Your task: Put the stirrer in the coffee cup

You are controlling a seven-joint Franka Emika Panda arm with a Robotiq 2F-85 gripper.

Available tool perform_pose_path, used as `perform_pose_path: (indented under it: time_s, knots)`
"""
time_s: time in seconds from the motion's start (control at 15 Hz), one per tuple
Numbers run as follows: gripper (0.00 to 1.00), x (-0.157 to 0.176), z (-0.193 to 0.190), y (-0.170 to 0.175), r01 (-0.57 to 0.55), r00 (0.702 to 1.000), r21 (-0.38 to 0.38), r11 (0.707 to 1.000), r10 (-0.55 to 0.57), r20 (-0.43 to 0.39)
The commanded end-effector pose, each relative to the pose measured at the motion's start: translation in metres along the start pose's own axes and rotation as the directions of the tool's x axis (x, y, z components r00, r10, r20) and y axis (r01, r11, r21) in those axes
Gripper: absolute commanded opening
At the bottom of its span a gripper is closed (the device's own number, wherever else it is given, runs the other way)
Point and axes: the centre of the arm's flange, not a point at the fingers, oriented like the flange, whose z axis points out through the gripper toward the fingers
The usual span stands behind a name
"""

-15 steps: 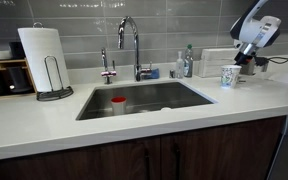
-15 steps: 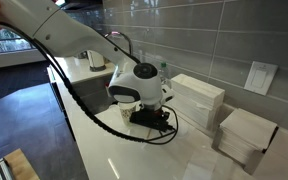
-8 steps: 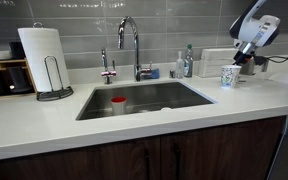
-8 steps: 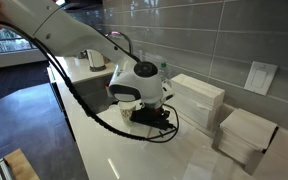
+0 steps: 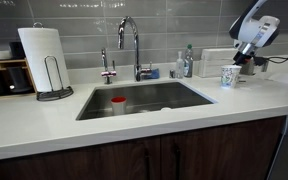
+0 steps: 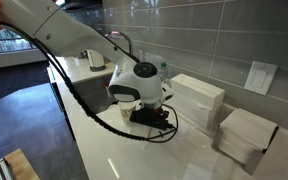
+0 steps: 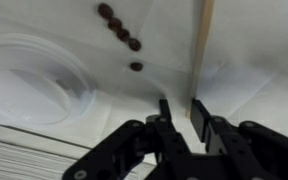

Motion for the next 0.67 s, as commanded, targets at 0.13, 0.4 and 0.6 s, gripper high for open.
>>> perform_pose_path:
  time_s: [0.13,0.4,0.6]
  knots:
    - [0.41,-0.0017,-0.0035,-0.006,0.013,1.0,0.008,1.0,-0.013,0.003]
    - [0.4,0.0028,-0.0094,-0.0071,0.018,1.0,0.006,1.0,-0.018,-0.009]
    - [0.46,0.0002,-0.011,-0.0093,0.042,0.999,0.015,0.999,-0.043,0.02]
